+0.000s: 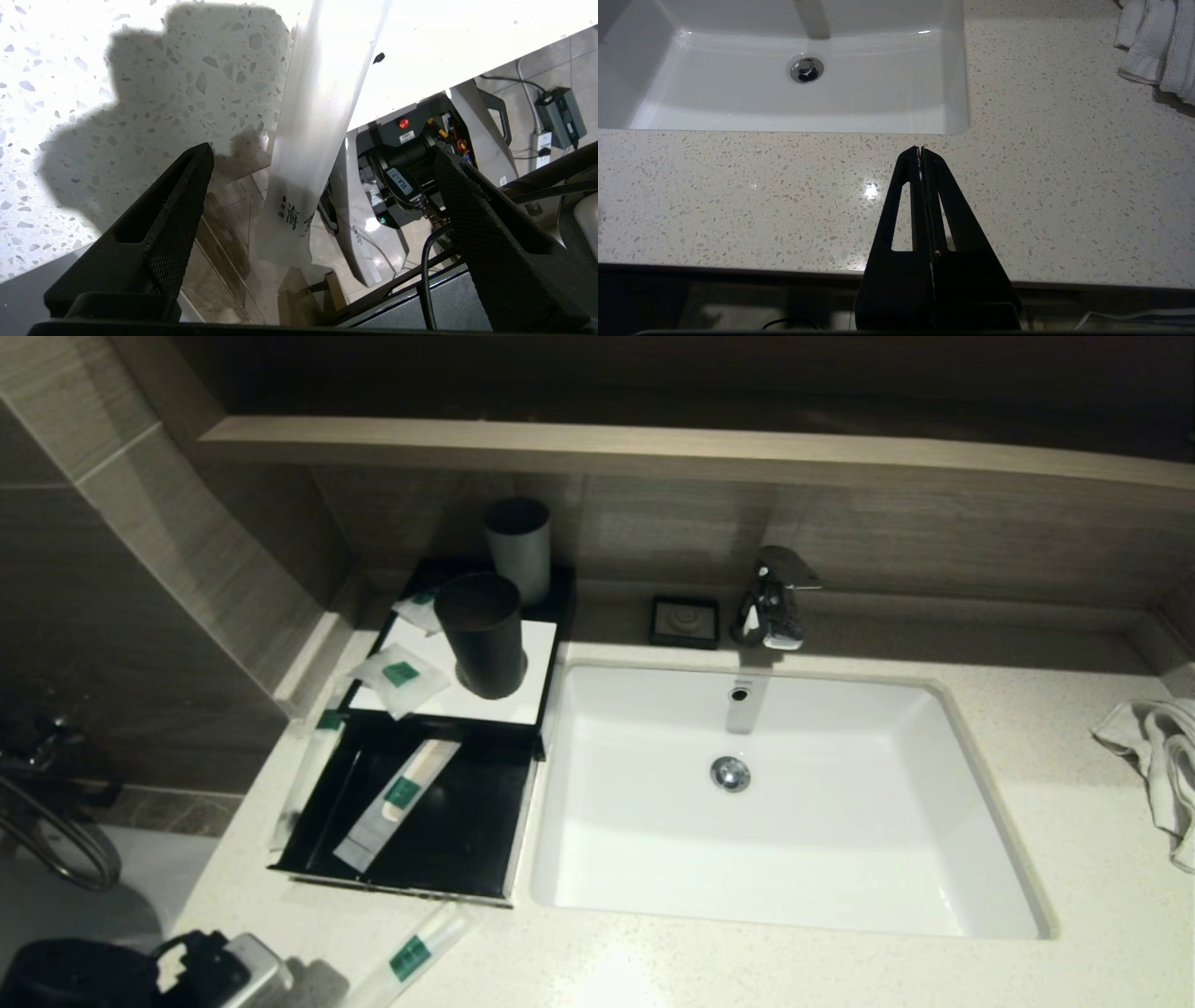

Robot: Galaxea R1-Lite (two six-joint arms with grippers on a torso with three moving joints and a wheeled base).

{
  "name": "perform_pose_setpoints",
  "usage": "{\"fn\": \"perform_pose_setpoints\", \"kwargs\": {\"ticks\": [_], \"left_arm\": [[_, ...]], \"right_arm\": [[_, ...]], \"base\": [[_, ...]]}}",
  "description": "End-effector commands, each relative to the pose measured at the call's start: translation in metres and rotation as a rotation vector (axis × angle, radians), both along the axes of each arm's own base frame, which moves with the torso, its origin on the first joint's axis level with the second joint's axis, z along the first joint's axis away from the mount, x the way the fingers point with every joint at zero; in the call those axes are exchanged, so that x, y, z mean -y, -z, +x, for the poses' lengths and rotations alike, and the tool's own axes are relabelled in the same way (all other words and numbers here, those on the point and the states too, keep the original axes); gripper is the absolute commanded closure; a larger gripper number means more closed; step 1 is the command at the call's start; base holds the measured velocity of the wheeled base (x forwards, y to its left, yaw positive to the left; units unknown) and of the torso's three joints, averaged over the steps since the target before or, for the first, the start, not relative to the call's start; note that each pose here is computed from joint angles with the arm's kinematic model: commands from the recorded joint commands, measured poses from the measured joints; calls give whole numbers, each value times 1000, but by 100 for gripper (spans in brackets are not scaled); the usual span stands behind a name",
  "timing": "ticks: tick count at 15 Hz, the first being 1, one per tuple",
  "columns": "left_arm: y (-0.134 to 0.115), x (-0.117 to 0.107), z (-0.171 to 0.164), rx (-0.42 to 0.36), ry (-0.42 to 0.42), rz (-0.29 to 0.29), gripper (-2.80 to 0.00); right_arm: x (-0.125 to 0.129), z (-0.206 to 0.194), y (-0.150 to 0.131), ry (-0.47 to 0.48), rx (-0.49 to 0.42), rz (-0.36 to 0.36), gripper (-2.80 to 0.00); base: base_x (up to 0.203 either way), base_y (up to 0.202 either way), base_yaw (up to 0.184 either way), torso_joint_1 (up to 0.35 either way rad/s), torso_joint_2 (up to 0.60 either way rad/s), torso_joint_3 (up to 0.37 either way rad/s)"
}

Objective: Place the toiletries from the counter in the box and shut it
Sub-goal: Pick up the bathroom toiletry

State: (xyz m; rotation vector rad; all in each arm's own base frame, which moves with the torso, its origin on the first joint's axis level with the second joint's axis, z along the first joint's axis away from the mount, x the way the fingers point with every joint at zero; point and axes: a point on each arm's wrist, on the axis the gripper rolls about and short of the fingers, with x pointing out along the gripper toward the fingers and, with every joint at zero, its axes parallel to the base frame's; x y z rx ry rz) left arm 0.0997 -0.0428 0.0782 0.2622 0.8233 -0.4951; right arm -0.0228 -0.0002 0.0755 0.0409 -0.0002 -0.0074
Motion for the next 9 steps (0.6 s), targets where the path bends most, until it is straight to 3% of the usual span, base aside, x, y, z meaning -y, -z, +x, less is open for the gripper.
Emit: {"fn": "perform_pose_setpoints", "kwargs": {"ticks": [1, 9], "left_arm": [[1, 0, 1, -8, 1, 3, -280], [3, 1, 4, -18, 8, 23, -280]], "right_arm": [[0, 0, 0, 0, -2, -1, 0], [0, 0, 0, 0, -2, -1, 0]], "base": [[0, 0, 0, 0, 0, 0], [0, 0, 0, 0, 0, 0]]}}
